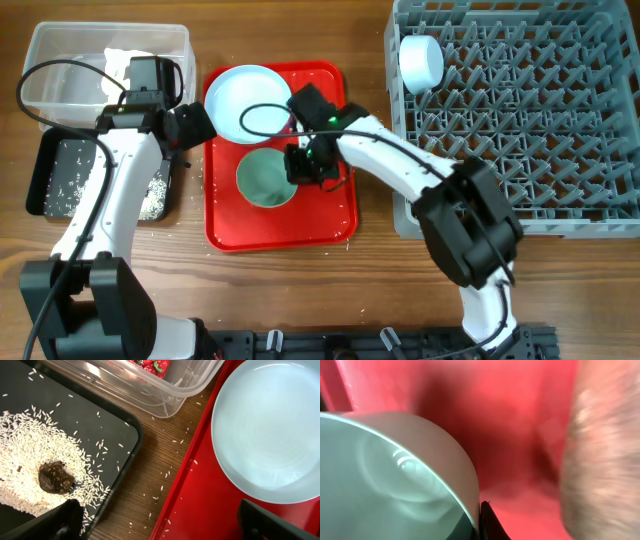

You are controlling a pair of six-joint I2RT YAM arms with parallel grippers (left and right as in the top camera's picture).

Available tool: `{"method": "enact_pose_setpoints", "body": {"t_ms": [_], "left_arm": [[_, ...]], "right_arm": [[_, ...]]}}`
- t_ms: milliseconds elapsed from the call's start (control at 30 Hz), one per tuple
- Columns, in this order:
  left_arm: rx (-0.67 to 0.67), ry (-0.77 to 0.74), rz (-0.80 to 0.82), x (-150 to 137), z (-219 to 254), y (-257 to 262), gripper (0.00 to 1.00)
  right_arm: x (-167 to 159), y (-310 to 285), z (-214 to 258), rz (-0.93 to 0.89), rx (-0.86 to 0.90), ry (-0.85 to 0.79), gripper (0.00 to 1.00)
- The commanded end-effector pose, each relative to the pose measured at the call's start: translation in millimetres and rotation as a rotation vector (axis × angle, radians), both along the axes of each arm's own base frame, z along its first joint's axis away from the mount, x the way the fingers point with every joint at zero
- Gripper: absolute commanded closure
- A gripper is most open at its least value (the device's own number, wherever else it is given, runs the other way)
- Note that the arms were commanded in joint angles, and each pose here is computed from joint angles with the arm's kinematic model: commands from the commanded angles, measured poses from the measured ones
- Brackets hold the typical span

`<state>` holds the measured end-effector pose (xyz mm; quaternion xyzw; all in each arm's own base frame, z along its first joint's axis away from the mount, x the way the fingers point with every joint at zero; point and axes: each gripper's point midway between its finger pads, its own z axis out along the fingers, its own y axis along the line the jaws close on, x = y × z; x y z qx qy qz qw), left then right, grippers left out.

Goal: Sort waste into correct bins and load items into the dishwasher rack
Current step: 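Lift the light-blue bowl with the right gripper and place it in the rack, then move the right gripper back to the red tray and grasp the light-blue plate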

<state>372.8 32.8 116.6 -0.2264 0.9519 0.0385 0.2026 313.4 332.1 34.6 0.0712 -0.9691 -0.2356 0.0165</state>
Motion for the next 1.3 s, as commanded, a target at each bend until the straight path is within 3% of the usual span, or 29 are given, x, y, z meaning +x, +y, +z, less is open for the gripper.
{"method": "enact_pose_setpoints", "body": {"t_ms": [0,200,300,400,500,600,833,1033,1200,1267], "left_arm": [[0.015,-0.022,0.006,1.8,7.7,4.7,0.0],[0.015,-0.022,0.006,1.8,7.7,4.7,0.0],[0.015,-0.022,0.006,1.8,7.7,4.7,0.0],[0.015,-0.022,0.006,1.8,7.7,4.7,0.0],[0.015,-0.022,0.006,1.8,7.7,4.7,0.0],[0.015,-0.022,0.006,1.8,7.8,4.7,0.0],[0.015,-0.022,0.006,1.8,7.8,4.7,0.0],[0.015,-0.022,0.006,1.8,7.8,4.7,0.0],[0.015,-0.022,0.006,1.8,7.8,4.7,0.0],[0.015,-0.022,0.006,1.8,7.7,4.7,0.0]], "right_arm": [[21.2,-4.6,78.9,0.006,0.051,-0.231,0.96],[74.0,-112.3,216.9,-0.321,-0.124,-0.718,0.96],[87.9,-214.8,267.2,-0.612,-0.432,-0.933,0.96],[76.1,-293.2,289.3,-0.769,-0.806,-1.015,0.96],[73.3,-331.7,285.2,-0.718,-1.08,-0.981,0.96],[84.3,-349.0,257.7,-0.551,-1.258,-0.871,0.96],[117.0,-338.2,159.5,-0.049,-1.46,-0.612,0.96],[115.4,-329.7,134.8,0.075,-1.481,-0.546,0.96],[105.2,-299.7,107.1,0.179,-1.306,-0.499,0.96],[98.6,-301.7,105.5,0.208,-1.311,-0.467,0.95]]}}
